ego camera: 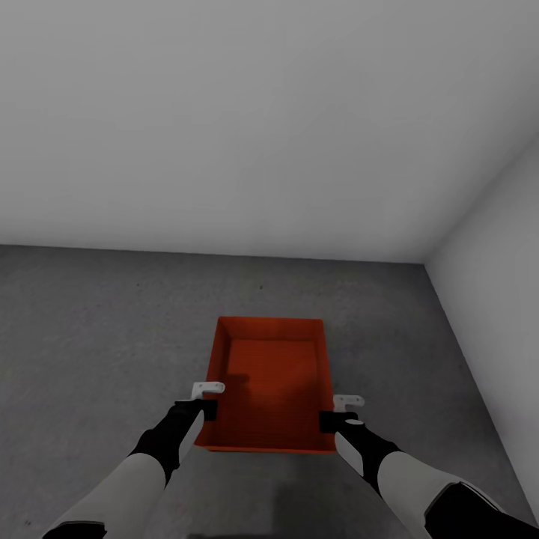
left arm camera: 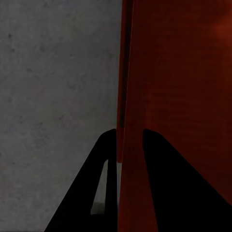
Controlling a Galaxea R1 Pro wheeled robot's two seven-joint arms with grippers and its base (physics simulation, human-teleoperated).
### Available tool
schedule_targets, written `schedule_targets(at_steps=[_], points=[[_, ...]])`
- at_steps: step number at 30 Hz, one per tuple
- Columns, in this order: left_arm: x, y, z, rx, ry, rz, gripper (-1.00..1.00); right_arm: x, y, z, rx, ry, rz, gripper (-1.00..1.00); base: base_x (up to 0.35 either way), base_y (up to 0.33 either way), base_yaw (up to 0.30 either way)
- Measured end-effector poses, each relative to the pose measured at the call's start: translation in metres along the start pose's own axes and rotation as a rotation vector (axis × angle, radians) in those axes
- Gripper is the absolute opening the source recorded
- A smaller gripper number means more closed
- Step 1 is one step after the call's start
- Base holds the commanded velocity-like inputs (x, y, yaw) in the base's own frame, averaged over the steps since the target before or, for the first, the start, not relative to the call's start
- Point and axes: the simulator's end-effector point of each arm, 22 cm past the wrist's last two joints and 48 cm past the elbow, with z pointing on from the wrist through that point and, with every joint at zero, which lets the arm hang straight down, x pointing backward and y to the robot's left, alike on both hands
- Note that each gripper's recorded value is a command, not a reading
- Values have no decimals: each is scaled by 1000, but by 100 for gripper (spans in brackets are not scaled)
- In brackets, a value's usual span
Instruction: Move the two storage containers from the living room to the garage. In the garage, place one container on the floor and stack the other container on top of it (either order is fine).
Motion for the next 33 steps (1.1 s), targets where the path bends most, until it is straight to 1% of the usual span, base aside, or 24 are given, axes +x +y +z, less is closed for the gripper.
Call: schedule_targets(at_steps=[4, 9, 16, 21, 33], points=[[0, 0, 0, 0, 0, -1, -100, 0, 0, 0, 0, 0, 0, -100, 0, 0, 0], [2, 0, 8, 0, 0, -1, -100, 3, 0, 8, 0, 0, 0, -100, 0, 0, 0], [2, 0, 8, 0, 0, -1, -100, 3, 1, 8, 0, 0, 0, -100, 0, 0, 0], [4, -1, 16, 1, -4, -2, -100, 5, 1, 16, 0, -3, -2, -100, 0, 0, 0], [4, -1, 16, 0, -4, -2, -100, 5, 1, 16, 0, -3, -2, -100, 0, 0, 0]])
